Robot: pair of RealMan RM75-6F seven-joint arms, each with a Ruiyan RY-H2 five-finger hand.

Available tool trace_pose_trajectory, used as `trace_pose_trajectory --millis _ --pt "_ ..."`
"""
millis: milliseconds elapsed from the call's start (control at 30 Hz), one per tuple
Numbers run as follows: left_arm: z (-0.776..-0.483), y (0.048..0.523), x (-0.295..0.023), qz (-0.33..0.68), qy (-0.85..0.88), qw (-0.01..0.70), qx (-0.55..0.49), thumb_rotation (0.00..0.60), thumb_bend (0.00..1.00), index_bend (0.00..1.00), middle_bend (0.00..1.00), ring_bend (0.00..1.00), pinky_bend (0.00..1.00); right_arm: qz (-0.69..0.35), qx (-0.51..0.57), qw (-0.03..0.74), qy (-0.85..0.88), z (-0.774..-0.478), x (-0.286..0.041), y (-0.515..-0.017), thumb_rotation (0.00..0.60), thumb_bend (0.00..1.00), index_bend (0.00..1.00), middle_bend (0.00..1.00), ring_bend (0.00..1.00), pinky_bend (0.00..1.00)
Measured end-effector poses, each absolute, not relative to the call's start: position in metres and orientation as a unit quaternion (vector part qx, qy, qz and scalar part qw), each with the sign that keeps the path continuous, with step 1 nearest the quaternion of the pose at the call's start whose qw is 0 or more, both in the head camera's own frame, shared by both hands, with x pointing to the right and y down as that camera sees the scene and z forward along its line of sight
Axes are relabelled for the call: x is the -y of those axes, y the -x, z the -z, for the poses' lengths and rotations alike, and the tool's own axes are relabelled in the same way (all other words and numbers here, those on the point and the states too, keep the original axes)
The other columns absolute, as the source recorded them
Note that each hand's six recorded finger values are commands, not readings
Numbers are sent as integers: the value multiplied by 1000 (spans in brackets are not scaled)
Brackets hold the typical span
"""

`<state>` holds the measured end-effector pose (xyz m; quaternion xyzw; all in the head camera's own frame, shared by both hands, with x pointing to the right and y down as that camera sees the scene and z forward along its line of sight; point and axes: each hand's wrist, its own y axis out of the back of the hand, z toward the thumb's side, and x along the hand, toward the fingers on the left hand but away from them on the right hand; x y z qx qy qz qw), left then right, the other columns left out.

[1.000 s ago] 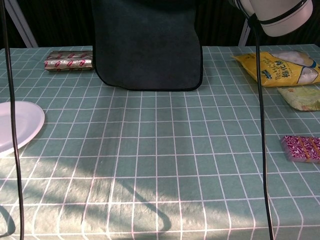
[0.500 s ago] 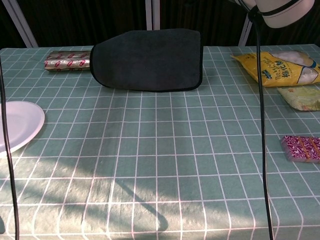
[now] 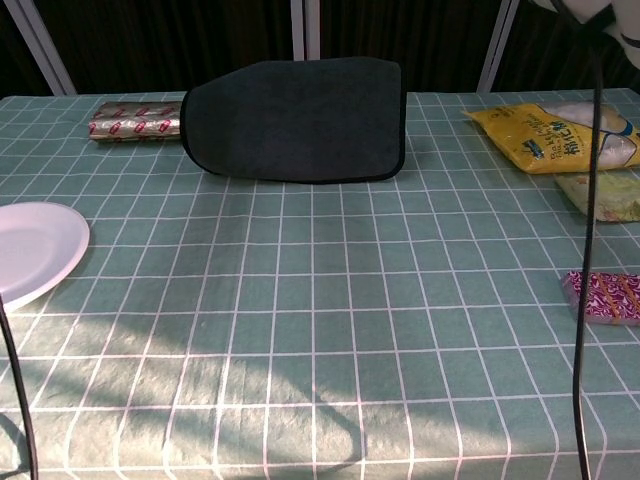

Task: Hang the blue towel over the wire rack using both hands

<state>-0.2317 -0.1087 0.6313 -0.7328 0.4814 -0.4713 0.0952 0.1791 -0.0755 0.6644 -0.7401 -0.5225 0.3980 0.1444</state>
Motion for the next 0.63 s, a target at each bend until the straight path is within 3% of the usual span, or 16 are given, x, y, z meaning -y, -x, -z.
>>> trace_pose_trajectory --millis 200,333,533,633 --pt "-596 265 46 475 711 284 -433 435 216 9 30 59 147 -423 474 243 733 -619 -4 -236 600 152 0 0 0 0" --pt "-576 309 -34 485 664 393 -412 434 193 16 33 59 147 -474 464 302 685 -594 -77 -297 600 155 0 0 0 0" --pt "-572 374 -183 554 627 377 -397 426 180 21 33 59 146 -593 456 310 587 -581 -208 -398 600 176 0 0 0 0" --pt "-575 387 -237 581 616 354 -397 427 178 31 38 60 147 -632 429 311 565 -581 -259 -423 600 176 0 0 0 0"
